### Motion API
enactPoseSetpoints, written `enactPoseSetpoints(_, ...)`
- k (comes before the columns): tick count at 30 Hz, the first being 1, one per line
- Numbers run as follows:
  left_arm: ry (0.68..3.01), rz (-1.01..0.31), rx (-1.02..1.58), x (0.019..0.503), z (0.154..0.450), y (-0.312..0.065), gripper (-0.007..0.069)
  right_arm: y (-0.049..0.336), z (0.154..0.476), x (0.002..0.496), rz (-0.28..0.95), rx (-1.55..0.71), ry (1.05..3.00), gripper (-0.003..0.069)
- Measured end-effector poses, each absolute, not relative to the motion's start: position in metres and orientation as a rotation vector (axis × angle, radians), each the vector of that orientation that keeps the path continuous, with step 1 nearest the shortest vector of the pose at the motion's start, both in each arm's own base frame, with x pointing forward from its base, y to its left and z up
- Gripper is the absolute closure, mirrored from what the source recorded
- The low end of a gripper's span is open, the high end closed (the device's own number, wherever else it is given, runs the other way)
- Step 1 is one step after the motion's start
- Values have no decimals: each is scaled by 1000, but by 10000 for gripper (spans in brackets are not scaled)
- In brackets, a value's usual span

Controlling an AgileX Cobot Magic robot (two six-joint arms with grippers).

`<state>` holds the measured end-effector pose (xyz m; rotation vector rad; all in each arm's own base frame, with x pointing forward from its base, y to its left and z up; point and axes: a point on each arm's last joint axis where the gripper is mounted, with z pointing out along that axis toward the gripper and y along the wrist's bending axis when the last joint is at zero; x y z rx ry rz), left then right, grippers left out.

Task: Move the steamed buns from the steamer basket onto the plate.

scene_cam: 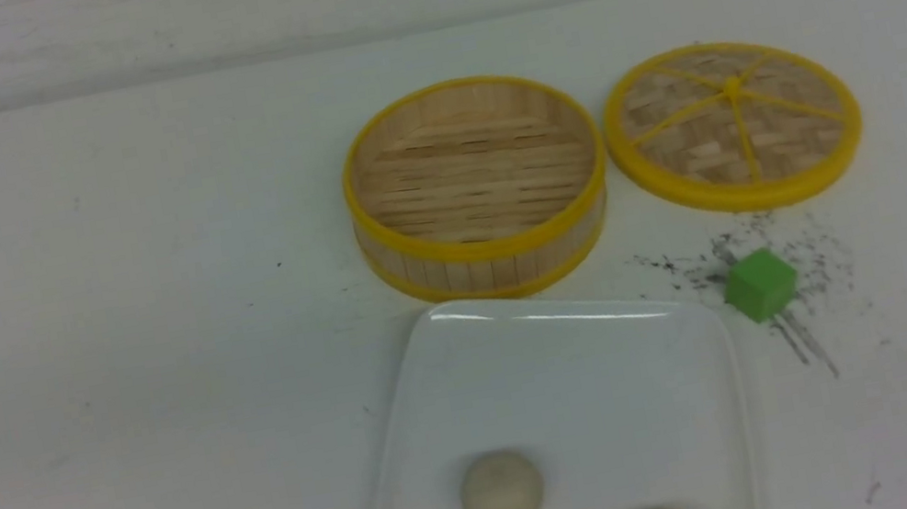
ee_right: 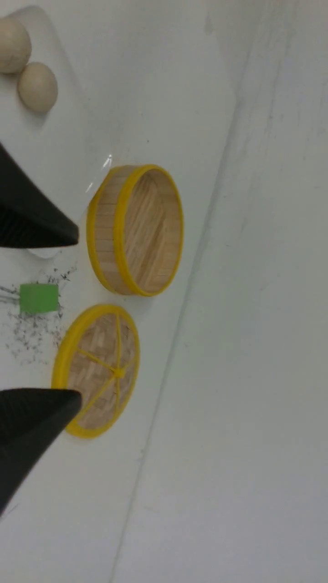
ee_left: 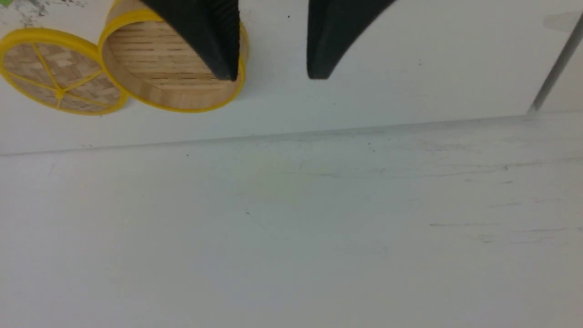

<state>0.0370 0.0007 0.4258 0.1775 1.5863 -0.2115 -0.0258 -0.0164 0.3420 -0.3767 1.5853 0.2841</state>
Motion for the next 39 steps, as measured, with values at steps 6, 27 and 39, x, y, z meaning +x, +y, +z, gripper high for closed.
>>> enactPoseSetpoints(6,1572,-229,185,37,427,-1,383,1,313,7,370,-296,1495,240)
enactPoseSetpoints(27,1558,-176,272,37,426,-3,383,9,267,32,316,-289,1557,378)
enactPoseSetpoints(39,1519,-155,298,36,429,-3,383,9,265,32,311,-289,1579,456)
